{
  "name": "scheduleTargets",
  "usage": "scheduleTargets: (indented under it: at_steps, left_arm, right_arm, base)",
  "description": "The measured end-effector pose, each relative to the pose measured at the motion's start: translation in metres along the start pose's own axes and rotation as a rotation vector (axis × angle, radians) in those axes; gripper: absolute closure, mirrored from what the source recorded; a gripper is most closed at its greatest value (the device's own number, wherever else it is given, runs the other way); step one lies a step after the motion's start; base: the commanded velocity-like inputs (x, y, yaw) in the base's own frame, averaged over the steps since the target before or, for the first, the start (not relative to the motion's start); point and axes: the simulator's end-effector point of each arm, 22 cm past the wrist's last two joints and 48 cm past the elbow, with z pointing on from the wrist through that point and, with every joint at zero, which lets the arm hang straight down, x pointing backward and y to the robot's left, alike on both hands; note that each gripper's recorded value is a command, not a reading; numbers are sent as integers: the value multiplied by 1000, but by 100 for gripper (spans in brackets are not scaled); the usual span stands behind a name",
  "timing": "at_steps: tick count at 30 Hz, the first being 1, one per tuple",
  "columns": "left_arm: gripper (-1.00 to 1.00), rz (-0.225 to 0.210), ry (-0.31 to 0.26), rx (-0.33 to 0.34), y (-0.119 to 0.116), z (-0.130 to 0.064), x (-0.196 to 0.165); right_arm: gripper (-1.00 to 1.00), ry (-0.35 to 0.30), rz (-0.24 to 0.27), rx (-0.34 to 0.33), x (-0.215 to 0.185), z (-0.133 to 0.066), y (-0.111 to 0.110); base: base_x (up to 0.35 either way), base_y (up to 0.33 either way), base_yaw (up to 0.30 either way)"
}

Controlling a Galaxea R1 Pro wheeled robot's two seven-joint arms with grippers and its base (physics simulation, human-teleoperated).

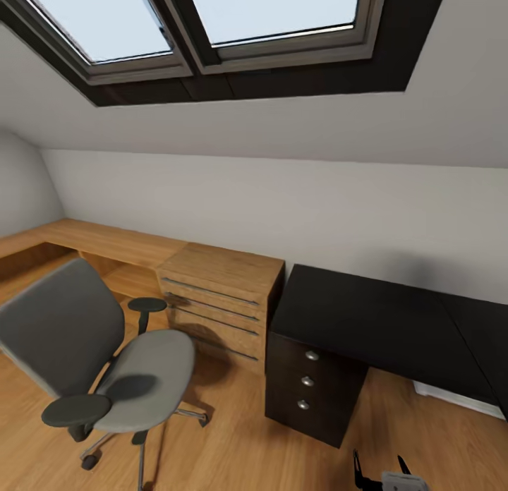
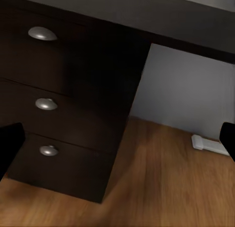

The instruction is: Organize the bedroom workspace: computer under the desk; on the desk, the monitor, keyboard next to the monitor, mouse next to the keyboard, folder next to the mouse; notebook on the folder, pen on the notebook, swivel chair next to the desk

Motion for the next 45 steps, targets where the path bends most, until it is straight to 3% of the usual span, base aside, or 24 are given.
scheduleTargets:
  at_steps: [6,7,9,13,16,20,21,22,23,26,35,45]
  left_arm:
    - [-100,-7,-109,-10,5,-16,-12]
    - [-100,-2,-176,16,-2,-22,-23]
    - [-100,6,-220,30,-3,-28,-31]
    - [-100,43,-280,68,-10,-43,-35]
    - [-100,59,-291,84,-15,-50,-34]
    - [-100,81,-261,87,-14,-52,-29]
    - [-100,99,-216,79,-11,-50,-20]
    - [-100,150,-98,64,-4,-45,5]
    - [-100,175,-40,61,-3,-44,16]
    - [-100,233,89,51,9,-36,31]
    - [-100,248,105,47,16,-34,28]
    - [-100,237,70,55,12,-34,21]
  right_arm:
    - [-100,3,-1,6,-4,-4,-4]
    - [-100,3,-1,8,-5,-4,-6]
    - [-100,3,-2,8,-7,-5,-6]
    - [-100,3,-2,9,-10,-7,-8]
    - [-100,3,-5,13,-12,-8,-12]
    - [-100,1,-14,16,-16,-9,-20]
    - [-100,1,-15,18,-16,-10,-21]
    - [-100,1,-16,20,-17,-10,-23]
    - [-100,1,-16,19,-18,-11,-23]
    - [-100,8,-18,21,-18,-12,-24]
    - [-100,32,-27,21,-15,-14,-25]
    - [-100,32,-28,20,-15,-14,-25]
  base:
    - [0,0,281]
    - [0,0,281]
    - [0,0,281]
    - [0,0,281]
    - [0,0,281]
    - [0,0,281]
    - [0,0,281]
    - [0,0,281]
    - [0,0,281]
    - [0,0,282]
    - [0,0,282]
    - [-17,23,282]
